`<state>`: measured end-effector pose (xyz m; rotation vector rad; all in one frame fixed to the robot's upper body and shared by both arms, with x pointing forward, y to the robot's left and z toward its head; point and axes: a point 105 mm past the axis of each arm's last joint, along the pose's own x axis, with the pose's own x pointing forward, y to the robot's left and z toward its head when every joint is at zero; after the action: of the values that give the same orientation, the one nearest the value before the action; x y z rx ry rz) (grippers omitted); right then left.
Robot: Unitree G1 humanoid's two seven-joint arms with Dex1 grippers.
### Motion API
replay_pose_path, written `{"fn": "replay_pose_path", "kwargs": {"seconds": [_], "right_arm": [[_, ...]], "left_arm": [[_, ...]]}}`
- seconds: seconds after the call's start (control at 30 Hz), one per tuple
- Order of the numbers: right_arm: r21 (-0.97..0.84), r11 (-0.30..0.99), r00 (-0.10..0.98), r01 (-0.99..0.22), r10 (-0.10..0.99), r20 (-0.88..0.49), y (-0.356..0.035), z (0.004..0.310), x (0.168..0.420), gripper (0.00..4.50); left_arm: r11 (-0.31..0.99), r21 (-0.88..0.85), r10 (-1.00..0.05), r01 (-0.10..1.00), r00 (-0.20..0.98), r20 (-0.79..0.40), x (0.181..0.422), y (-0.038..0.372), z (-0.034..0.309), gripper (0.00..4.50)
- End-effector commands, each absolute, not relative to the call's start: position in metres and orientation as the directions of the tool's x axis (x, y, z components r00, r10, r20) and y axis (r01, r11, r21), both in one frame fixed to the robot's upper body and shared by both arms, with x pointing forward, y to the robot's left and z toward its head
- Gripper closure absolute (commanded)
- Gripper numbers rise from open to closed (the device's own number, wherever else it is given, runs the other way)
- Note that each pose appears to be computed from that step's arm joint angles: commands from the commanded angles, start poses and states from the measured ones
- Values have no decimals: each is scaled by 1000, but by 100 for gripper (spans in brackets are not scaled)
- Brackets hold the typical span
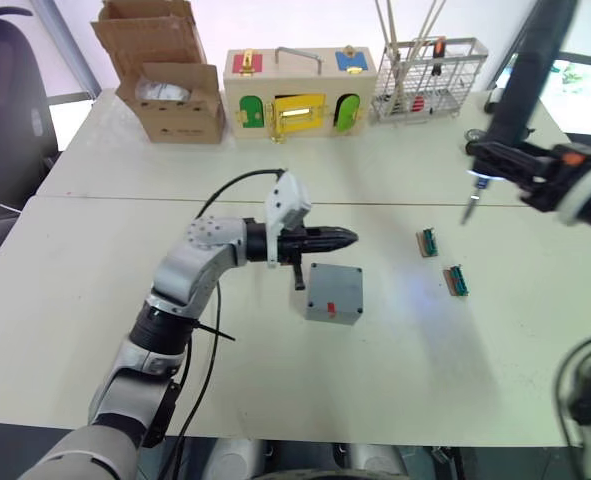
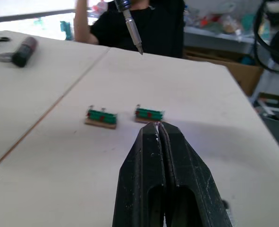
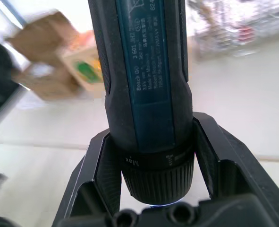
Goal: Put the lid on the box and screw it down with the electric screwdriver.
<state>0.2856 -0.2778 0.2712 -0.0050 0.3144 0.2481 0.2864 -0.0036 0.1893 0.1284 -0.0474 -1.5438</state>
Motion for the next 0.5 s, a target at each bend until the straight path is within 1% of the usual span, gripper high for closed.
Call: {"fn": "replay_pose_path", "kwargs": {"seconds": [0.03, 0.1, 0.17, 0.23, 0.37, 0.5], "right_arm": [[96, 978, 853, -187, 210, -478, -304, 251, 268, 267], [118, 987, 762, -107, 158, -628, -322, 218, 255, 267], [166, 983, 651, -79, 177, -739, -328, 187, 240, 267], [222, 973, 603, -69, 218, -767, -328, 174, 236, 267], [276, 960, 563, -38, 249, -788, -329, 156, 240, 267], [267, 963, 558, 22, 210, -803, -339, 147, 249, 267]], "left_arm": [[-83, 170, -995, 982, -73, -63, 262, -19, 196, 450], [-84, 238, -989, 968, -52, -137, 255, -29, 188, 450], [-102, 288, -986, 952, -57, -159, 246, -34, 187, 450], [-104, 296, -982, 950, -51, -180, 242, -36, 183, 450], [-105, 328, -971, 939, -26, -238, 239, -33, 171, 450], [-76, 298, -972, 952, -5, -234, 238, -32, 165, 450]]}}
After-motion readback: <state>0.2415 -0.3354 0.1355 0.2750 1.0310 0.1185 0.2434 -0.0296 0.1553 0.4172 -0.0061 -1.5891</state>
